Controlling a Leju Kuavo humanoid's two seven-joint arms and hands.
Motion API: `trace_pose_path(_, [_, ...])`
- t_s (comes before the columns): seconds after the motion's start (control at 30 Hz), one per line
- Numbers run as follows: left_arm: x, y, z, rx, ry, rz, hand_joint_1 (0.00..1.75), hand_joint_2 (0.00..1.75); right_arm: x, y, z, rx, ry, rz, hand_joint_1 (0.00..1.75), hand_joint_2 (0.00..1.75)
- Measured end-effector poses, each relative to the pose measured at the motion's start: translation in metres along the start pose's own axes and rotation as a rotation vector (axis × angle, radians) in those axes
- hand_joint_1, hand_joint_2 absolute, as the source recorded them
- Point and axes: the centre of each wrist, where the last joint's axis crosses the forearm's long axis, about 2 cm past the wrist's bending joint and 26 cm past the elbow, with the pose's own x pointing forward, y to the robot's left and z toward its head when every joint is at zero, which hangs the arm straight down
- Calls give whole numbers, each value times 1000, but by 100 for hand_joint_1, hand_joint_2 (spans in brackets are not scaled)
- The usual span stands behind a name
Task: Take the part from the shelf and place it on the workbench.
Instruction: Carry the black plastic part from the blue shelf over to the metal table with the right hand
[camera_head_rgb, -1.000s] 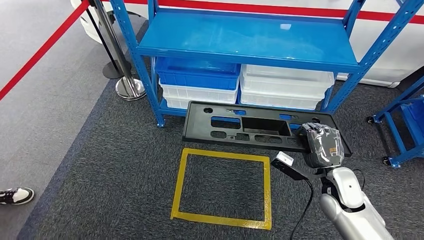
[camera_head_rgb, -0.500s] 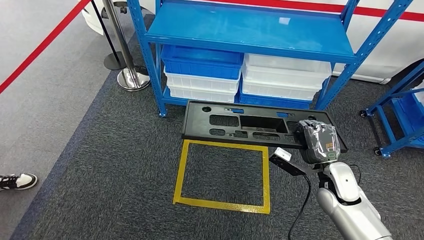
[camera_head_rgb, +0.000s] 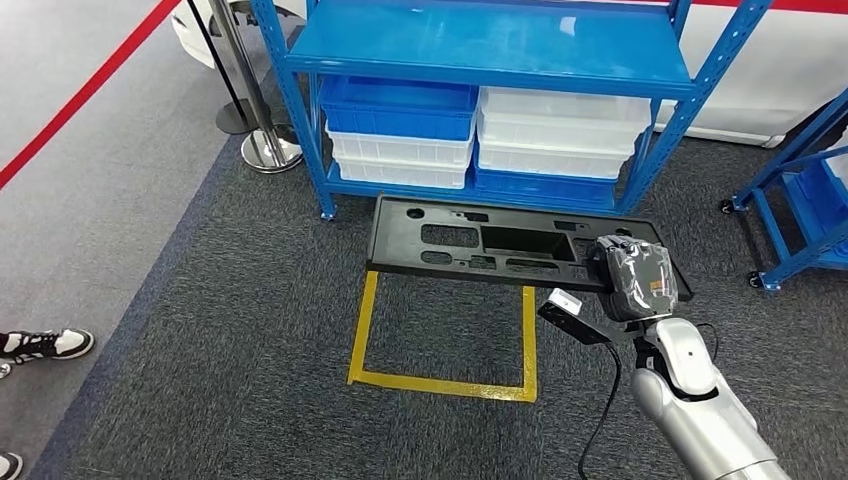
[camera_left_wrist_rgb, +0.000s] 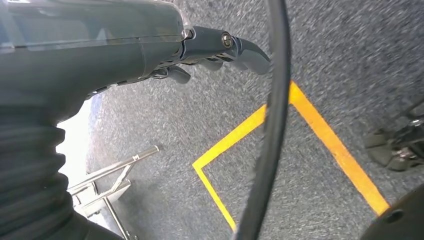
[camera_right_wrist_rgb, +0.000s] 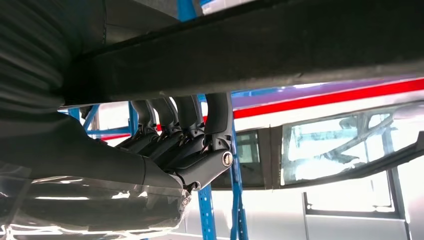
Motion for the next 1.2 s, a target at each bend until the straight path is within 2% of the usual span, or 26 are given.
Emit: trace_pose_path(1.2, [4,1,0,-2,-28,8,0,175,-5,6,-2,43,-4,-27,159,175])
